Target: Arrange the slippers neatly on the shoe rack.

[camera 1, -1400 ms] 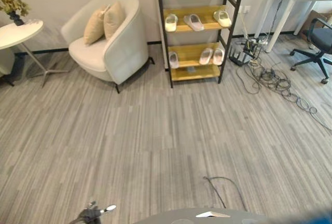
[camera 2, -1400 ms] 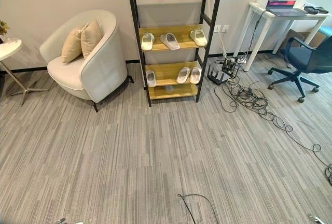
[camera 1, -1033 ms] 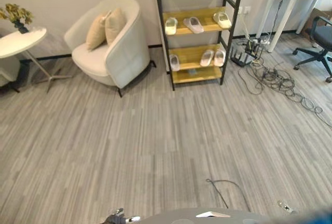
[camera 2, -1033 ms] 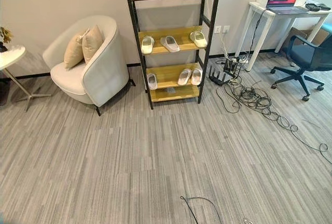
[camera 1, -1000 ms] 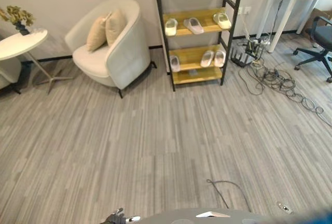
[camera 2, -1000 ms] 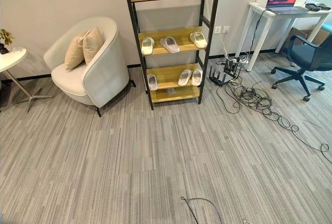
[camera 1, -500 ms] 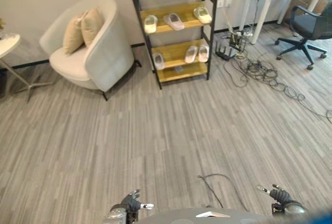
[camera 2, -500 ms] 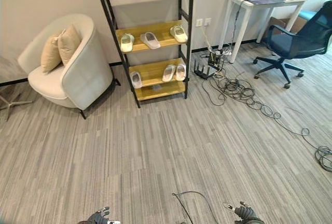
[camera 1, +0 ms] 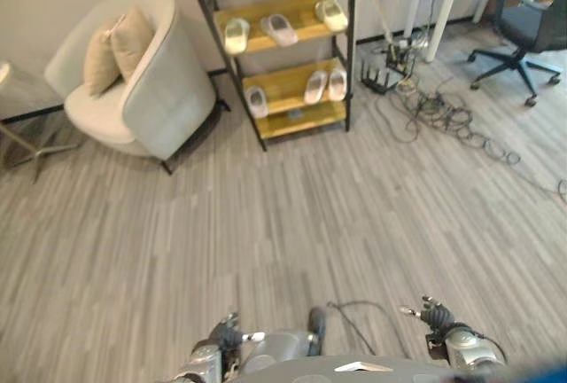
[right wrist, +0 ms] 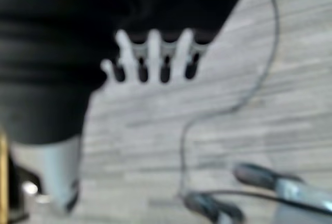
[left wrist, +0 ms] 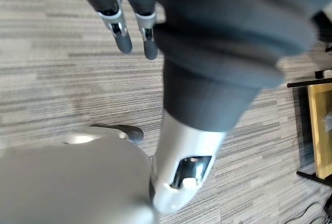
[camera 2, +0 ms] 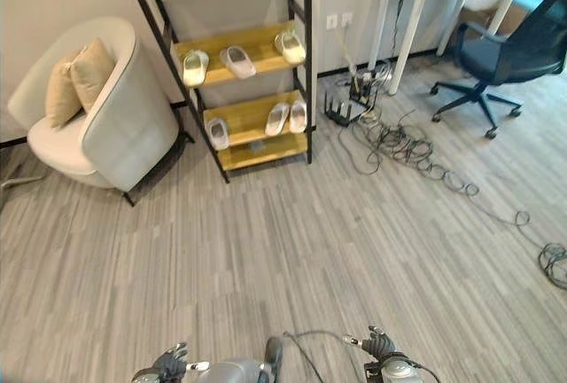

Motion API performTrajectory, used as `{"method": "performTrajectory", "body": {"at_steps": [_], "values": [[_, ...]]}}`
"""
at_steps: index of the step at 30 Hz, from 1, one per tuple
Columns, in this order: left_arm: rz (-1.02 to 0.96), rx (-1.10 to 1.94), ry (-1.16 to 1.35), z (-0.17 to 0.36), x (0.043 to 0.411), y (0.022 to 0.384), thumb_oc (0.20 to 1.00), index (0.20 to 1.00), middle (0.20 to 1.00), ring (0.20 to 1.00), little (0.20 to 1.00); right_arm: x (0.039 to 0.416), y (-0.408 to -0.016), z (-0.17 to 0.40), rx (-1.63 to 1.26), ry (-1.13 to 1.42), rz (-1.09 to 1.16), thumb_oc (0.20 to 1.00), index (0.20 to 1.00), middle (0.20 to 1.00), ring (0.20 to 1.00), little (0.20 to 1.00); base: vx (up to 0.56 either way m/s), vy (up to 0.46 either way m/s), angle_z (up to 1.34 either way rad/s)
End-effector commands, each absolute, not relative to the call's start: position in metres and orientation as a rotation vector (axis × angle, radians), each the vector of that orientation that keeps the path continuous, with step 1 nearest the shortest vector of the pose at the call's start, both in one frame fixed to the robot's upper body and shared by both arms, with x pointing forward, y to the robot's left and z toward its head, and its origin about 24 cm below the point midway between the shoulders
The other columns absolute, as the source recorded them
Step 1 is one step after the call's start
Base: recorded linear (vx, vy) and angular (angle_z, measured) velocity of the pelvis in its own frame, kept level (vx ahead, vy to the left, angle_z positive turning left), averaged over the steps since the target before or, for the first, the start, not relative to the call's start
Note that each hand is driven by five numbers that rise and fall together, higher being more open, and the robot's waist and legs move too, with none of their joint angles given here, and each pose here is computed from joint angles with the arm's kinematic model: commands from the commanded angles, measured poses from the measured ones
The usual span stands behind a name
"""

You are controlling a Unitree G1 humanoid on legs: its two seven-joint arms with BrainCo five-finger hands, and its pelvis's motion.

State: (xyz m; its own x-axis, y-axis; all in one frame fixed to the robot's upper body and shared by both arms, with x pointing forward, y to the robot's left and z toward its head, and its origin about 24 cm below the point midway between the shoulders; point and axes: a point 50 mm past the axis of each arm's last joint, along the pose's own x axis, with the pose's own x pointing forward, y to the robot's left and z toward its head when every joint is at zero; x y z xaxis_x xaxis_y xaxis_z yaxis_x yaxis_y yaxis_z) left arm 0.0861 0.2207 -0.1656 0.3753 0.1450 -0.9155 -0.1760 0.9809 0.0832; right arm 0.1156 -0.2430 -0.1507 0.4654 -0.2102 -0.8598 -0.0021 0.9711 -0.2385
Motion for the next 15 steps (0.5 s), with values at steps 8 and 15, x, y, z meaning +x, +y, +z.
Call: {"method": "performTrajectory", "body": {"at_steps": [8,15], "values": [[0.228,-0.013,1.094,-0.159,0.111,0.225,1.0,1.0,1.0,1.0,1.0,0.105,-0.247,-0.153,-0.299,1.117,-0.07,1.0,1.0,1.0,1.0,1.0,0.3,-0.175,0.23],[0.242,-0.009,1.058,-0.155,0.121,0.227,1.0,1.0,1.0,1.0,1.0,0.075,-0.255,-0.159,-0.355,1.247,-0.057,1.0,1.0,1.0,1.0,1.0,0.22,-0.288,0.83]]}}
